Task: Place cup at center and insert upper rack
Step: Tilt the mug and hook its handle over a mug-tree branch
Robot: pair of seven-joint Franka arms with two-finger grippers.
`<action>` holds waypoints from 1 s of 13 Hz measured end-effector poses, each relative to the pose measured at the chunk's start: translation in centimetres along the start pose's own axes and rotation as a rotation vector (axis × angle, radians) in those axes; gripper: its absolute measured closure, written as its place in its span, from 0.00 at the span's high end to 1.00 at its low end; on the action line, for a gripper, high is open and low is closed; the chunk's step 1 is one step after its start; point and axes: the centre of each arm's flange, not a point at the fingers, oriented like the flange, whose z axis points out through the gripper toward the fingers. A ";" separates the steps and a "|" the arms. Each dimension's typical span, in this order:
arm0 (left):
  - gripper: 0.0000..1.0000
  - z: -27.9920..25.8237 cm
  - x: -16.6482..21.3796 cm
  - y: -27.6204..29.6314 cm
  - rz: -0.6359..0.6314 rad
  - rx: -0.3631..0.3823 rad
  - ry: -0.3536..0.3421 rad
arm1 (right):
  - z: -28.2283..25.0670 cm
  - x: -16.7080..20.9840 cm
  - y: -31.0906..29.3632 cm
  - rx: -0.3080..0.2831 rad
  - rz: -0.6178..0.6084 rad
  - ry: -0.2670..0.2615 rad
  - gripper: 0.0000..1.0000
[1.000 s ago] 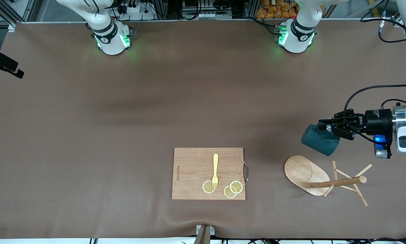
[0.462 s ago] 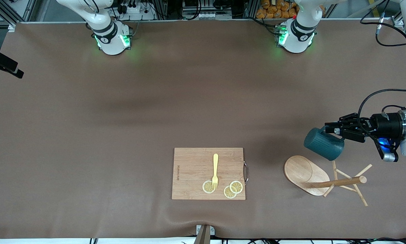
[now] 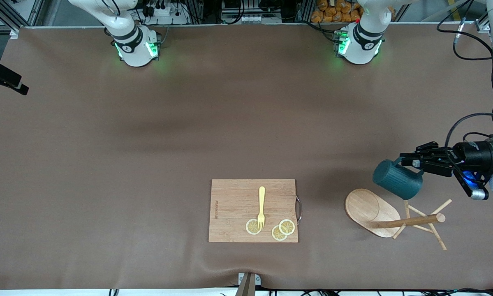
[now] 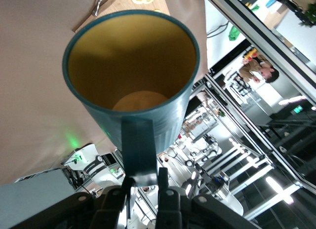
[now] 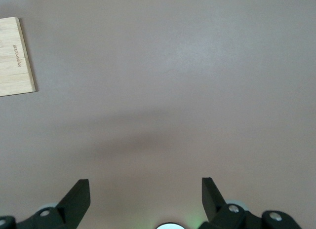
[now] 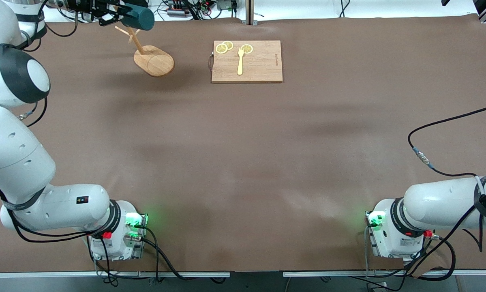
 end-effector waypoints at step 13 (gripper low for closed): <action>0.21 -0.5 3.5 -2.1 0.041 -0.117 -0.048 | 0.0 0.0 -0.1 0.006 -0.002 0.000 1.00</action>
